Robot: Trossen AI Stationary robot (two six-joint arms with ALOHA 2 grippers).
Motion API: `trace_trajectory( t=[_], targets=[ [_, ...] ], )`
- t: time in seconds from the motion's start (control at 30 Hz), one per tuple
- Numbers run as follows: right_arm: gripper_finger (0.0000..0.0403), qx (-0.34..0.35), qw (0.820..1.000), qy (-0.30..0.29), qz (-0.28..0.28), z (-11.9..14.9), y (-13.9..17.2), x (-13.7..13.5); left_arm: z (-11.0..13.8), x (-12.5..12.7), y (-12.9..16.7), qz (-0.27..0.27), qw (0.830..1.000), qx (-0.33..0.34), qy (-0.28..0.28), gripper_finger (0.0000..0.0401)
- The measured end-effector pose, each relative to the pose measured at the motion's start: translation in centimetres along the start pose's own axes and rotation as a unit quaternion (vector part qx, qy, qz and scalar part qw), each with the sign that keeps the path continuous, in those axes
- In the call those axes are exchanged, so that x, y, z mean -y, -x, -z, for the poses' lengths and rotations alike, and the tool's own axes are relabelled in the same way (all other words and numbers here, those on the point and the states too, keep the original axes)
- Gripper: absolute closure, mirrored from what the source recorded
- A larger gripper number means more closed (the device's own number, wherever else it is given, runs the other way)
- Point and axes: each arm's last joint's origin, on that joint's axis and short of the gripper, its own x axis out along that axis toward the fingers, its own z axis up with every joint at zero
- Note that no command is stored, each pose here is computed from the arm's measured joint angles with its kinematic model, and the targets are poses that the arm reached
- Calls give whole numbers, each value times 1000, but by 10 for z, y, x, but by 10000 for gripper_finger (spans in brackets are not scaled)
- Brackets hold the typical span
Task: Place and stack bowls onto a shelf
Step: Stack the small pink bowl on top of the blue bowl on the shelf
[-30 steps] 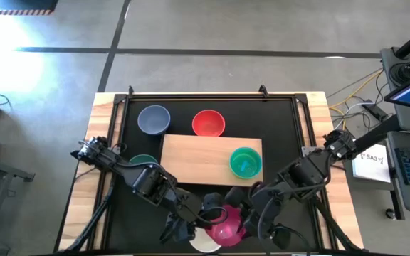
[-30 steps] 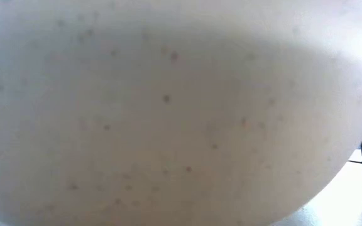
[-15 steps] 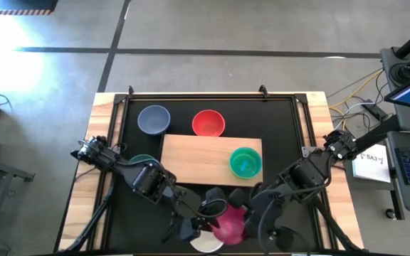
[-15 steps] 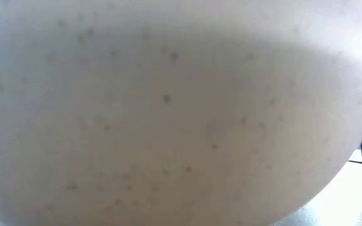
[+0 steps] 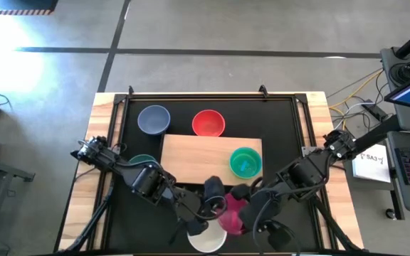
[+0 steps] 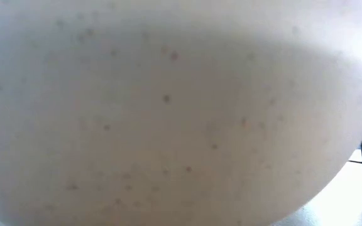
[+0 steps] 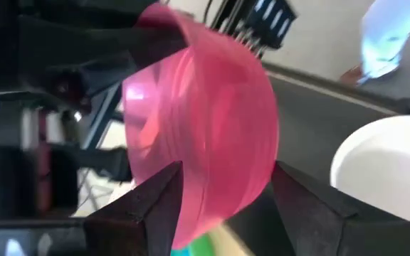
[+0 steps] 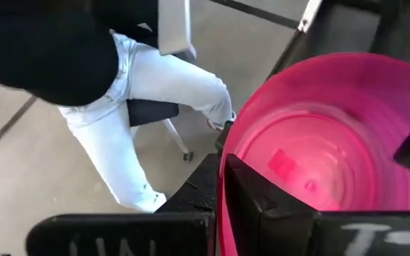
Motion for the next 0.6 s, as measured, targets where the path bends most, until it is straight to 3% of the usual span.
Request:
trace_trajectory(
  t=[0.37,0.6],
  targets=[
    [395,-31,993,-109,36,8,9,10,1,-3,3,-23,1000,-17,-7,204],
    [395,-26,990,-119,68,8,18,21,6,-8,7,-39,998,-46,22,204]
  ],
)
